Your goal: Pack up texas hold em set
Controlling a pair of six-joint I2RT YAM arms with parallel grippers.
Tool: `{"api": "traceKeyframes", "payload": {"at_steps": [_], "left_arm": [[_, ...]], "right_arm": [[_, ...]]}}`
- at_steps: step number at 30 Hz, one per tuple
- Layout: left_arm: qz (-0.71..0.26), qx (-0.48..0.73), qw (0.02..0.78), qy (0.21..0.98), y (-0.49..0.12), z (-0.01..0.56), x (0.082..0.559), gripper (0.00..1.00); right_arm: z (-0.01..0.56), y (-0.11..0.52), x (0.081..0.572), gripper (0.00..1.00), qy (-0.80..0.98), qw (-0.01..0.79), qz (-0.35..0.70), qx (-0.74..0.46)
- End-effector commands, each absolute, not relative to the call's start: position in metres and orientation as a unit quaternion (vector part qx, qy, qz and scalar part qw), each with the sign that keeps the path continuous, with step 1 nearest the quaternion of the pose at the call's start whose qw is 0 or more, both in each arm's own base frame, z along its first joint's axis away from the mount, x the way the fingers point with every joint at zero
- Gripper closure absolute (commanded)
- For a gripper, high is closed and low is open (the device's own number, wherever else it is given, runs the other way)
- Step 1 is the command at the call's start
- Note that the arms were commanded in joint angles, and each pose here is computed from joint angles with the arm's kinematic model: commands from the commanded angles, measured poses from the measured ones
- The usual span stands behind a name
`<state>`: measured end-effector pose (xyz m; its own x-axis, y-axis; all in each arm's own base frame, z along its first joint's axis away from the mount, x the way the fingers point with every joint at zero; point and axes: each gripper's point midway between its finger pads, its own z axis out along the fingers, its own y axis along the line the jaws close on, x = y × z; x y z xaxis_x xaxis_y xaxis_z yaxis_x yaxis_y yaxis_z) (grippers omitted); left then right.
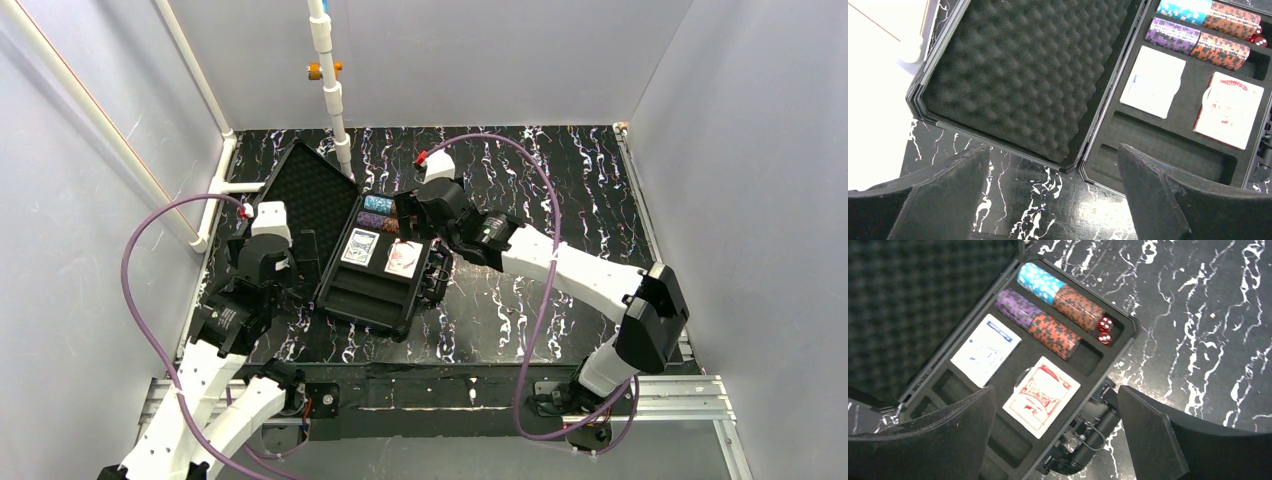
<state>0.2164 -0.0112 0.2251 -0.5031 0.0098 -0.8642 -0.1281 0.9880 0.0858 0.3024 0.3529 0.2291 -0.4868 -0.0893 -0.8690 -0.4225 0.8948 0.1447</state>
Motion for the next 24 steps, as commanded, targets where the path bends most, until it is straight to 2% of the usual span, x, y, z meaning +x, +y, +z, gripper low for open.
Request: {"api": "traceKeyframes", "payload": {"at_steps": [1,12,24], "left_arm": [[0.056,-0.018,0.506,0.860,-0.018,0.234,0.221,0.02],[0.066,0.007,0.485,0.872,-0.014,0.272,0.246,0.04],[0.078,-0.124,0.472,0.869,0.035,0.329,0.285,0.07]], "right_arm": [[0.239,0.330,0.313,0.02,0.834,0.519,0.149,-0.119],[0.203,0.277,0.318,0.01,0.862,0.480,0.140,-0.081],[0.151,0.235,0.304,0.02,0.894,0.423,0.139,-0.054]]}}
